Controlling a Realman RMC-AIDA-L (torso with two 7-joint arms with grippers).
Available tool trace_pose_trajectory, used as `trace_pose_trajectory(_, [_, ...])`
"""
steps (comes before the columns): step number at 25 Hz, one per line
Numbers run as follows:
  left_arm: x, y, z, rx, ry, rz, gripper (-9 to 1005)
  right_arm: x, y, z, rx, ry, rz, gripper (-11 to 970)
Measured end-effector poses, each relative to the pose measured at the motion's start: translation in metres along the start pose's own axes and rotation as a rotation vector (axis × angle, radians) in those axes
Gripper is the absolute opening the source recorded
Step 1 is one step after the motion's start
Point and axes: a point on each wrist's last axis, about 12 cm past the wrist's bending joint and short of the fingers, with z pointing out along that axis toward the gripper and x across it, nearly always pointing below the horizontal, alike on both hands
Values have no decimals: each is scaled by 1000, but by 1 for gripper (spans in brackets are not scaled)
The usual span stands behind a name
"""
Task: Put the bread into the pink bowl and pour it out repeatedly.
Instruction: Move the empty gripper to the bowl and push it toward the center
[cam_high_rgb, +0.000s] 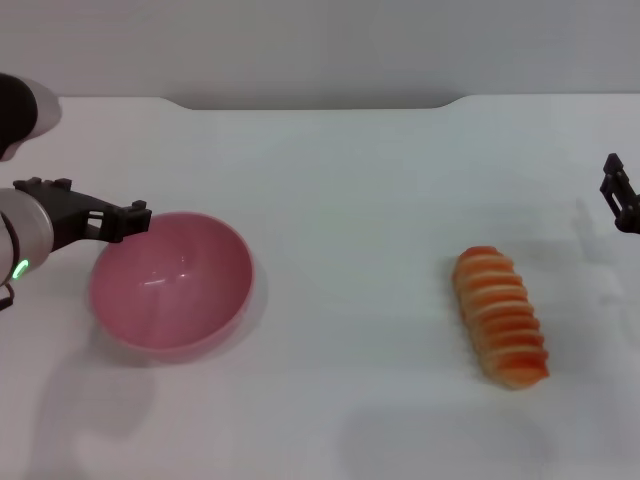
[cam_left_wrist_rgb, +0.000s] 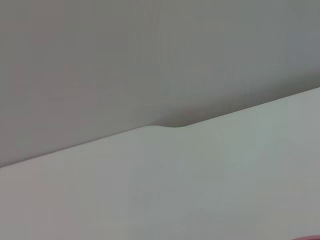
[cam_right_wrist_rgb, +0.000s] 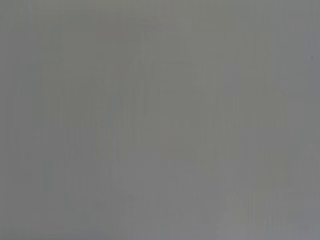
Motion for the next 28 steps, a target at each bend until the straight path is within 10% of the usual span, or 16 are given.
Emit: trace_pose_trajectory(28, [36, -11, 10, 60, 71, -99, 857, -5, 5, 1, -24, -17, -8, 607])
